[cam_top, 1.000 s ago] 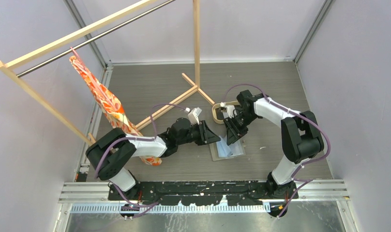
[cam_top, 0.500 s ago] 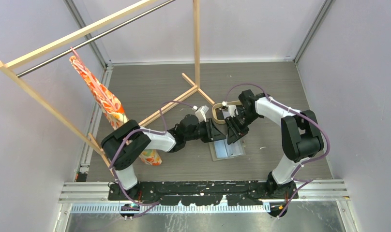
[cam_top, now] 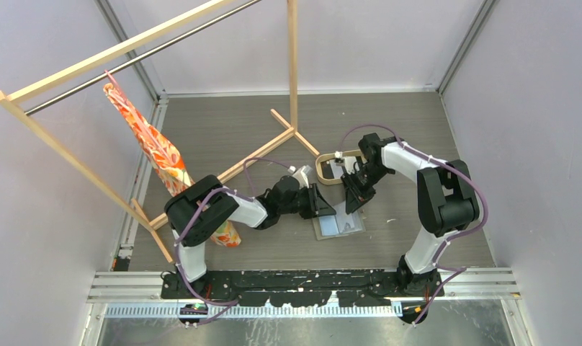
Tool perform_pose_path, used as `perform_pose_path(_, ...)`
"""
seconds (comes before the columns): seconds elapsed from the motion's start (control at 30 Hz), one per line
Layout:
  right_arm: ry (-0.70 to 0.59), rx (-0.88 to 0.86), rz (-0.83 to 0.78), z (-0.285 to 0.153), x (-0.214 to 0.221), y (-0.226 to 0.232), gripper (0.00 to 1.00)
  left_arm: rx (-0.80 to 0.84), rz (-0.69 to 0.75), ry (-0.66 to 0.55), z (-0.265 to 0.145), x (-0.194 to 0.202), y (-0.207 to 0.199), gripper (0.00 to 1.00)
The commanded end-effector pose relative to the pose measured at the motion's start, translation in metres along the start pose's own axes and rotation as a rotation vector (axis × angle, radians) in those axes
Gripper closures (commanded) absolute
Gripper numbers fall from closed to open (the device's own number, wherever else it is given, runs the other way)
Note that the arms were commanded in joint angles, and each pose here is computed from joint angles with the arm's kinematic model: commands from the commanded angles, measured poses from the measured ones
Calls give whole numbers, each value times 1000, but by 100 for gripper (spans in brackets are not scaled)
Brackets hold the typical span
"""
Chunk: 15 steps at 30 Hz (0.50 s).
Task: Put the credit cards into the card holder
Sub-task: Turn over the card slot in the card holder.
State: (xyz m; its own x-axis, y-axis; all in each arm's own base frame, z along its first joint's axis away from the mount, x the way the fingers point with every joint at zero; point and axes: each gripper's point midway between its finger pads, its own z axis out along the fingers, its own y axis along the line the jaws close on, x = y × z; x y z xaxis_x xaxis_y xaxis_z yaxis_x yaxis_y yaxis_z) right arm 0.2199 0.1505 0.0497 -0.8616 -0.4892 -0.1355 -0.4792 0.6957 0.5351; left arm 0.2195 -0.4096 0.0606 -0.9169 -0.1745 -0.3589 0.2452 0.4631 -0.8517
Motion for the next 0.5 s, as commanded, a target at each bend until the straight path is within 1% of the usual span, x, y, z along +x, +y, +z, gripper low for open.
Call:
perform_pose_path(0.0, 0, 8, -7, -7, -5, -3, 83, 73, 17, -33, 3, -9, -20, 72)
perform_pose_path(0.07, 10, 14, 2, -7, -4, -6, 87, 70, 16, -31, 2, -8, -19, 72)
perform_pose_path(0.2, 21, 83, 6, -8, -1, -20, 87, 68, 15, -26, 4, -6, -17, 72)
perform_pose_path(0.27, 17, 92, 2, -9, -2, -21, 84, 69, 12, -22, 5, -5, -17, 72)
perform_pose_path(0.33, 20, 95, 3, -9, -1, -22, 79, 72, 13, -19, 6, -4, -18, 72)
perform_pose_path(0.4, 16, 103, -3, -10, -2, -23, 75, 74, 14, -17, 7, -3, -19, 72)
perform_pose_path(0.47, 14, 104, -5, -11, -2, -22, 75, 74, 14, -16, 8, -3, -19, 72)
